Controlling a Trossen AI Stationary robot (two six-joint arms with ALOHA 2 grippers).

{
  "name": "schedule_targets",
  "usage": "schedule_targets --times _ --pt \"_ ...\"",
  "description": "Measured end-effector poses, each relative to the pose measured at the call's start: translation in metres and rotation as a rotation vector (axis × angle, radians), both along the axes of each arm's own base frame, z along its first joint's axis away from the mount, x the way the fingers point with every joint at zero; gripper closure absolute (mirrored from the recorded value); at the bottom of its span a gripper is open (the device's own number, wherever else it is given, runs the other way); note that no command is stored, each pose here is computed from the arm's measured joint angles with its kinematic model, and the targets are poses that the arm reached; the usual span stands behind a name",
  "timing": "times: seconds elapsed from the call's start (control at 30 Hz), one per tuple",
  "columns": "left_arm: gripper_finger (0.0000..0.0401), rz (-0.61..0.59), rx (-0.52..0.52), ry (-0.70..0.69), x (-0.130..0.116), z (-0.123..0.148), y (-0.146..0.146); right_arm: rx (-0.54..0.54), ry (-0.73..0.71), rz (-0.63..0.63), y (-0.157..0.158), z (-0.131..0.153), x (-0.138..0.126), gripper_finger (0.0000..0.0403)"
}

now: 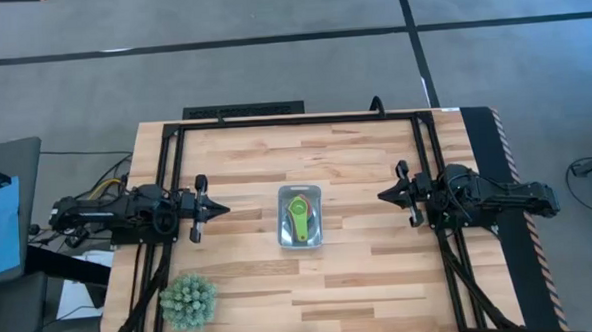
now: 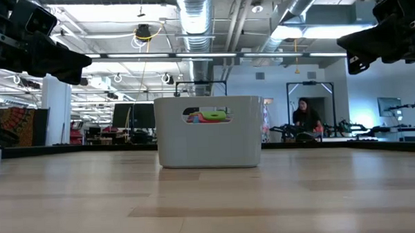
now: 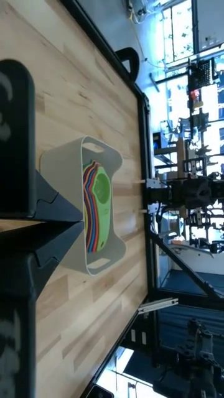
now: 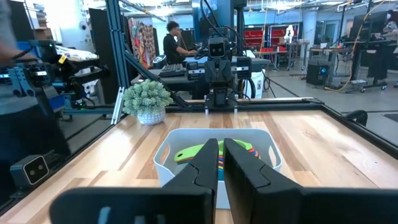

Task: Nest measuring cups in basket
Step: Return to Home Position

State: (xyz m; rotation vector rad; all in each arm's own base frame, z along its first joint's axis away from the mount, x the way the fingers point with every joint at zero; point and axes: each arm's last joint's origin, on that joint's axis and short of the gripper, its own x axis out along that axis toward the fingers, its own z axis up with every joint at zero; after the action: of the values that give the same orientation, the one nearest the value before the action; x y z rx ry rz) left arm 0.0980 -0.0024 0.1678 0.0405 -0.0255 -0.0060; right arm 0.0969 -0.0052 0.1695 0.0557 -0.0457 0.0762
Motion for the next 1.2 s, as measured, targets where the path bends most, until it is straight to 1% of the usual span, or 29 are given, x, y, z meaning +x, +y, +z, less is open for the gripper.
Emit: schedule_targets --times 1.2 --pt "0.0401 0.0 -0.002 -0.009 -0.0006 0.0007 0.0 -0.002 0.001 0.0 0.0 -0.0002 0.0 0.0355"
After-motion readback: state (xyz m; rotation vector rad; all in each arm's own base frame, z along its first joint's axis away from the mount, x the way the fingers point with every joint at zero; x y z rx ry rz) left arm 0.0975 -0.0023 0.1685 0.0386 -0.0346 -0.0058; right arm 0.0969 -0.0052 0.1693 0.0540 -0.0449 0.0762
